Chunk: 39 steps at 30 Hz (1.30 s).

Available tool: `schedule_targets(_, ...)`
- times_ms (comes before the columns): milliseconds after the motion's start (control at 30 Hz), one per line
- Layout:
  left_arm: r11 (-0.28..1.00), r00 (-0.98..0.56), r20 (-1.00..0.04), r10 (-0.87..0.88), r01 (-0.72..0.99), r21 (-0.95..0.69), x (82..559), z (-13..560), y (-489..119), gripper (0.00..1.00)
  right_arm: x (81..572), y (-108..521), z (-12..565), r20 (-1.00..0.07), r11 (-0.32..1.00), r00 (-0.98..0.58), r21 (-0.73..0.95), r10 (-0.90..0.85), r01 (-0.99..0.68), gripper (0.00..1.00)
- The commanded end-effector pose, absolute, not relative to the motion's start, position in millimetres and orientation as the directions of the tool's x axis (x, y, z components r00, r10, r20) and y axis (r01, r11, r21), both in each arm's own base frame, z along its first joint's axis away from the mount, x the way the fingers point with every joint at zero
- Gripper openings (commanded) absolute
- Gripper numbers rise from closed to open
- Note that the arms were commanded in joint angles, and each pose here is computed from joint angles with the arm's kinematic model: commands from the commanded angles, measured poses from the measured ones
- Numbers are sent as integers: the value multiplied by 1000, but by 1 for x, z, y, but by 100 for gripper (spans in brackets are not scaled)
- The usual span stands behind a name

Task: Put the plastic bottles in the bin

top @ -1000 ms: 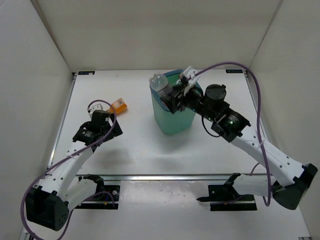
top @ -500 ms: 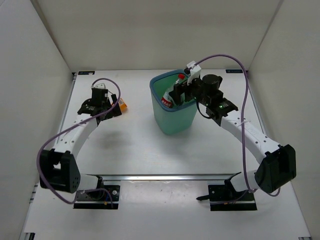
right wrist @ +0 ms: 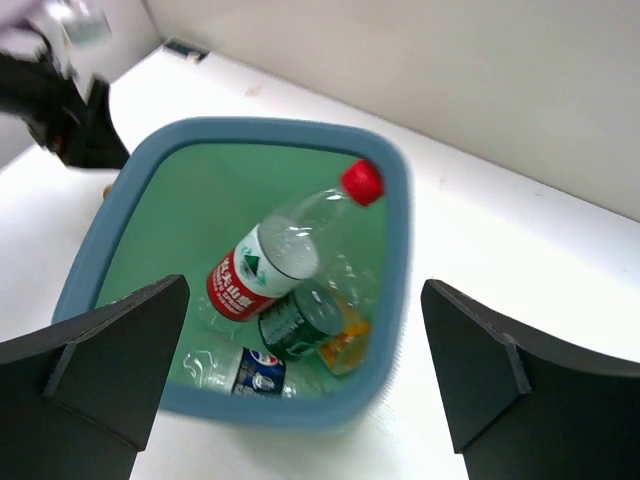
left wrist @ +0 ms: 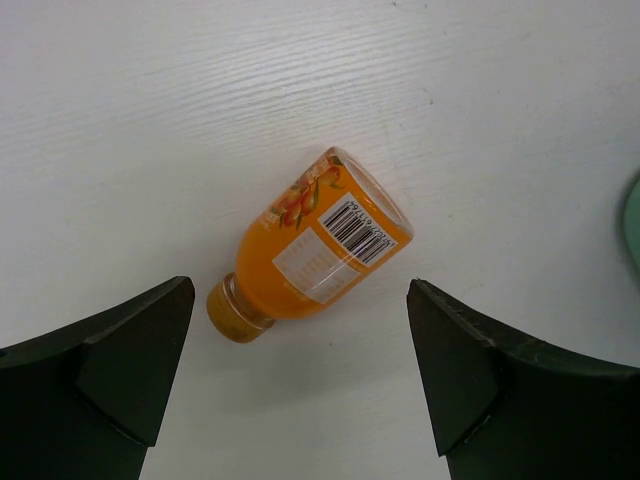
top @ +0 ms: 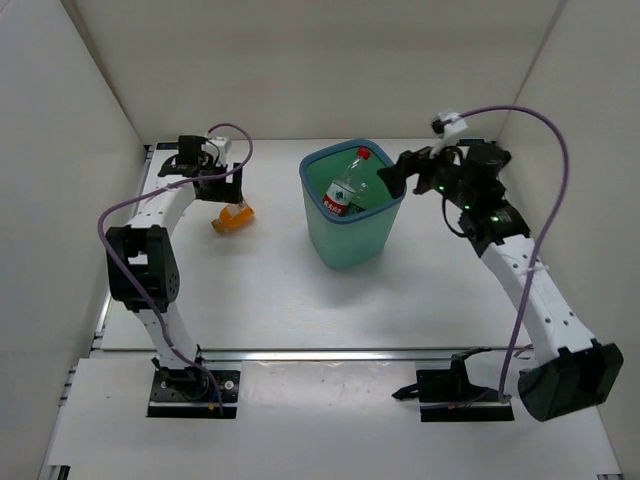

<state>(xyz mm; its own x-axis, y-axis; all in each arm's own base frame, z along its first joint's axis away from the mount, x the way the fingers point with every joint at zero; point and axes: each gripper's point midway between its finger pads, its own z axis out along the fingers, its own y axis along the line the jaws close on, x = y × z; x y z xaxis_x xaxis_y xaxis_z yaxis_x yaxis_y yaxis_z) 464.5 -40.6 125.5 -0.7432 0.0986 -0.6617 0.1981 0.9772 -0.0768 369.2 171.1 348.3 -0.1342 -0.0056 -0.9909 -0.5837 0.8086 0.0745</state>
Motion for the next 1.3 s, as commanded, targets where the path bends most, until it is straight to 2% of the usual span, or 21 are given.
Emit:
schedule_targets(0,938,-702,-676,227,343,-42,474,132,-52,99,337,150,391,-993,787,-81,114,82,-606,99)
schedule_targets(100,920,-720,-642,265,388,-56,472,118,-55,99,328,121,395,-991,818,-82,135,108,-559,100)
schedule_targets(200,906,-716,-602,352,422,28,472,101,-60,99,325,92,386,-988,860,-92,156,127,-486,100)
schedule_targets(467,904,-787,-457,415,413,108,479,57,-59,99,318,70,378,-984,900,-109,175,143,-400,99)
schedule_targets(500,901,-785,-449,427,410,141,478,56,-59,96,316,68,379,-985,905,-96,168,142,-391,99)
schedule_targets(567,903,-792,-435,428,390,180,473,52,-56,83,315,64,378,-986,917,-92,165,141,-363,99)
schedule_targets(600,903,-784,-449,429,382,196,476,56,-57,63,313,62,380,-988,924,-80,154,134,-351,99)
schedule_targets(667,900,-779,-454,433,345,266,473,67,-49,44,311,56,381,-989,938,-71,146,130,-314,98)
schedule_targets(700,900,-776,-460,431,333,281,473,71,-49,39,311,54,383,-990,940,-66,142,127,-309,99)
schedule_targets(733,907,-775,-478,413,304,290,473,81,-42,38,310,54,379,-989,940,-75,145,128,-308,98)
schedule_targets(833,933,-732,-586,347,208,292,479,127,-41,44,305,54,381,-990,941,-68,138,123,-310,98)
schedule_targets(900,955,-640,-716,279,111,274,483,184,-38,50,300,54,379,-992,946,-60,126,113,-300,98)
schedule_targets(967,966,-527,-816,236,37,256,481,238,-50,47,297,52,367,-989,952,-91,141,120,-272,98)
schedule_targets(1000,976,-438,-883,166,-53,210,481,274,-49,42,294,50,365,-989,956,-87,135,116,-262,98)
schedule_targets(1067,985,-300,-942,151,-31,168,470,320,-88,44,292,43,341,-984,966,-142,139,109,-217,98)
schedule_targets(1100,989,-204,-968,144,-11,150,461,353,-114,53,290,42,327,-979,969,-172,146,112,-199,99)
schedule_targets(1167,994,-86,-991,104,43,101,447,396,-156,61,287,29,311,-971,984,-213,136,109,-119,98)
schedule_targets(1267,989,65,-997,-29,145,-20,429,457,-212,57,281,15,293,-961,994,-261,104,89,-46,98)
